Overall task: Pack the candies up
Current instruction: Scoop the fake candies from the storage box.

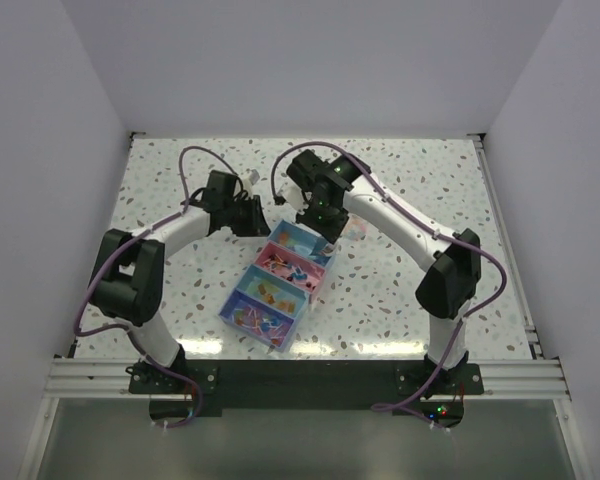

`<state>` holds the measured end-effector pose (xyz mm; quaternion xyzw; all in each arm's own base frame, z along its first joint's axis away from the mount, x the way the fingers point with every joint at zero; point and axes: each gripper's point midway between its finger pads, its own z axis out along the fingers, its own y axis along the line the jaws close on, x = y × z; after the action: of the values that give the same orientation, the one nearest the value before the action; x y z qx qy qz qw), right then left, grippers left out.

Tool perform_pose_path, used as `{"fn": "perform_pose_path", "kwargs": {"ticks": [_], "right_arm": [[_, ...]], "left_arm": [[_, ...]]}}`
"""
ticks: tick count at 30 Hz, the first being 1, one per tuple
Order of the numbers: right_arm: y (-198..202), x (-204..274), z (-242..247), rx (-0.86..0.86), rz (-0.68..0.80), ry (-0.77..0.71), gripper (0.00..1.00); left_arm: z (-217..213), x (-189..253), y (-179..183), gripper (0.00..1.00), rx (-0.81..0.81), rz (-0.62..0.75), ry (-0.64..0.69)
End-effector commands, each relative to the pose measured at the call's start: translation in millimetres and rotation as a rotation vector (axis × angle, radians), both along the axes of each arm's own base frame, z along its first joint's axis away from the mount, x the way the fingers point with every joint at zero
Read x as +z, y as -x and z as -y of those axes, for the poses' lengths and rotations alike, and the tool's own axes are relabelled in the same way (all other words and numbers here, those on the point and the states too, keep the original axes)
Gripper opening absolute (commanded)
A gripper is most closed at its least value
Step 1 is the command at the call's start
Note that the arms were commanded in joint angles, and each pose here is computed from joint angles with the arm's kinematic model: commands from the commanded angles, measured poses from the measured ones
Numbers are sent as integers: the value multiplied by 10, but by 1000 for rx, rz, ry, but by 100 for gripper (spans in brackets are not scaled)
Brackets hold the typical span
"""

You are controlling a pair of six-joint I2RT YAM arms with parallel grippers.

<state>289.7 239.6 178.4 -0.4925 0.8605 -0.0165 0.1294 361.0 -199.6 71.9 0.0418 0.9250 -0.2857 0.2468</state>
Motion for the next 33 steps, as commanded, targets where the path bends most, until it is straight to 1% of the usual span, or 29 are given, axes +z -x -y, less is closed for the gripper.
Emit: {"fn": "perform_pose_path", "kwargs": {"ticks": [1,4,11,17,24,33], "right_arm": [[268,110,399,-31,-46,132,0],[336,98,437,-33,-64,135,0],[485,10,555,-27,-103,191,0],[441,-90,499,-14,-123,211,0],[375,-326,396,3,-174,248,0],[211,-457,145,-2,-163,188,0]], "left_arm": [[166,102,-39,28,-50,45,57],[215,92,-15,28,-71,45,71],[325,96,91,28,-127,63,90],[379,114,104,29,-143,67,110],[436,104,127,29,-162,64,115],[478,87,152,29,-168,53,125]]}}
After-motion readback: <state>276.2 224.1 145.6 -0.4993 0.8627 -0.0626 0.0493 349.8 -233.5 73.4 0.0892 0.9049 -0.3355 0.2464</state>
